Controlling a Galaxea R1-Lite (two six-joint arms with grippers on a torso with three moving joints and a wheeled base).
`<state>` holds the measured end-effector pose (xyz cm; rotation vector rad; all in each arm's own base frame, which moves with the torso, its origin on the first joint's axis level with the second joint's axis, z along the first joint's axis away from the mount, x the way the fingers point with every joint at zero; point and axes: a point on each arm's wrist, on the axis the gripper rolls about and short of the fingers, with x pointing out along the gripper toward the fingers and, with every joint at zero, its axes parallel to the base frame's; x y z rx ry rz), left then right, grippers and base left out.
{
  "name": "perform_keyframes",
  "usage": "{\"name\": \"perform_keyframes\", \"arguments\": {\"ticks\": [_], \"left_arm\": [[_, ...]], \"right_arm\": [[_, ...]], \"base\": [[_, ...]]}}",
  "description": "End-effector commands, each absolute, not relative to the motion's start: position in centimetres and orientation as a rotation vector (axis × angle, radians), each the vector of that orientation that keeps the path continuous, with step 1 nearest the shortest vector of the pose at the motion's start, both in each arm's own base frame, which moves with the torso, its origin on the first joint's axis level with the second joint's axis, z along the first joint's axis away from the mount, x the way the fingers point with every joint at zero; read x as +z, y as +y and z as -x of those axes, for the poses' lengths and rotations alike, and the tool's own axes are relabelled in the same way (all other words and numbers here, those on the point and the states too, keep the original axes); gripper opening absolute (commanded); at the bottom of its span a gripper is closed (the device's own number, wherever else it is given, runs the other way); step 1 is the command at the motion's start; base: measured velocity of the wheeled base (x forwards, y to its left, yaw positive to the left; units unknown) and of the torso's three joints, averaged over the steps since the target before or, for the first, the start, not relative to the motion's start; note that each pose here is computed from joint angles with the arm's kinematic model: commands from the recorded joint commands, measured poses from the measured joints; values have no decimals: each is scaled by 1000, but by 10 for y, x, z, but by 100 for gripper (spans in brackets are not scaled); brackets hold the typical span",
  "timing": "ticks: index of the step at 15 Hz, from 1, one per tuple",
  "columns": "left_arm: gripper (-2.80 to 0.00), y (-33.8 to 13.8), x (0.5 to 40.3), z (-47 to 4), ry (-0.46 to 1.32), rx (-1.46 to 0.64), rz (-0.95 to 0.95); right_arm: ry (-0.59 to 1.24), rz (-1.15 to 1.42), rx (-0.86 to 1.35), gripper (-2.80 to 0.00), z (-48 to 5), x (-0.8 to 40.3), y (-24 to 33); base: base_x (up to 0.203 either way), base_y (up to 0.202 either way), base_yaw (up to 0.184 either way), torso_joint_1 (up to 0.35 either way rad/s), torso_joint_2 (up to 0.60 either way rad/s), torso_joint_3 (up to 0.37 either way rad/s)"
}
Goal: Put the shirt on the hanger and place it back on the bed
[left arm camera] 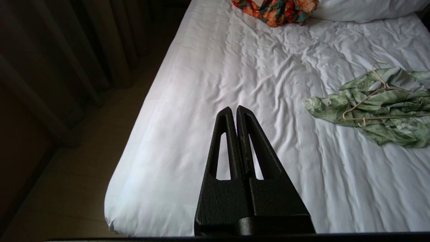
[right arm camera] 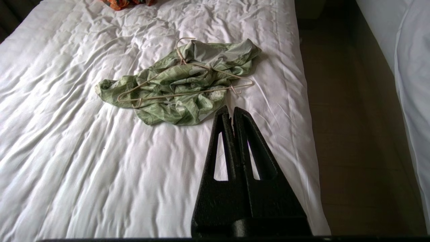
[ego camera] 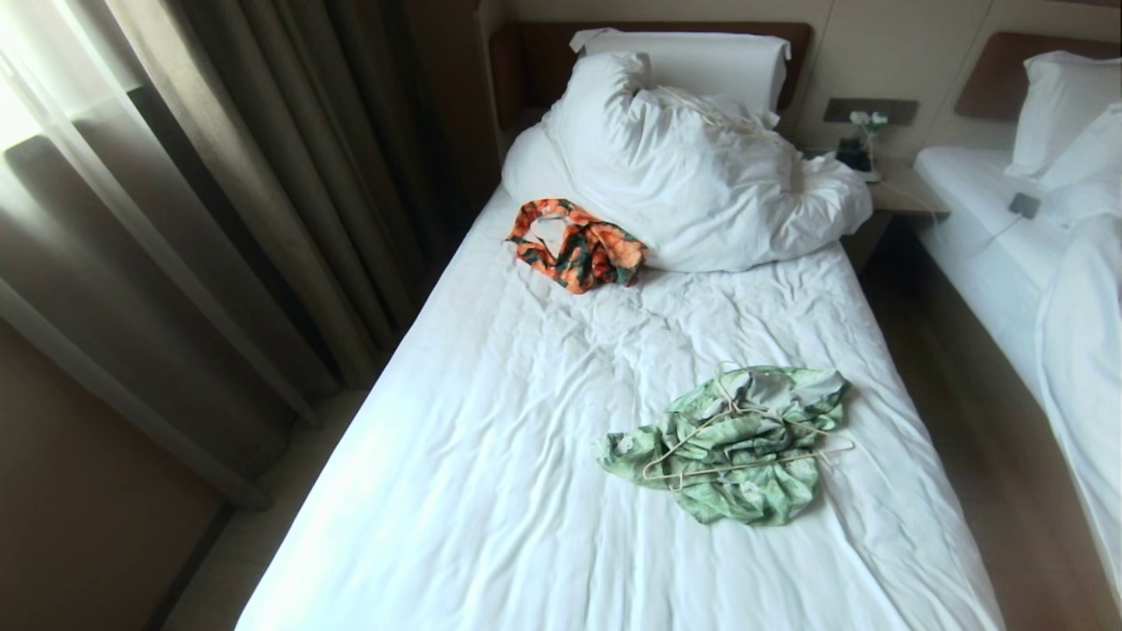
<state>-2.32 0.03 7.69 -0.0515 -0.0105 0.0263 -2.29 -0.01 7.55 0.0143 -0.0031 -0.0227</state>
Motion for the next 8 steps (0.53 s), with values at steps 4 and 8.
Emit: {"name": "perform_keyframes", "arguments": {"ticks": [4, 8], "left_arm": [[-280, 0, 77, 23, -10, 27, 52], [-280, 0, 77, 23, -9, 27, 52]], "right_arm": [[-3, -15, -23, -280, 23, 76, 0], [-3, -14, -23, -280, 23, 76, 0]], "base": [[0, 0, 0, 0, 0, 0], [0, 0, 0, 0, 0, 0]]}}
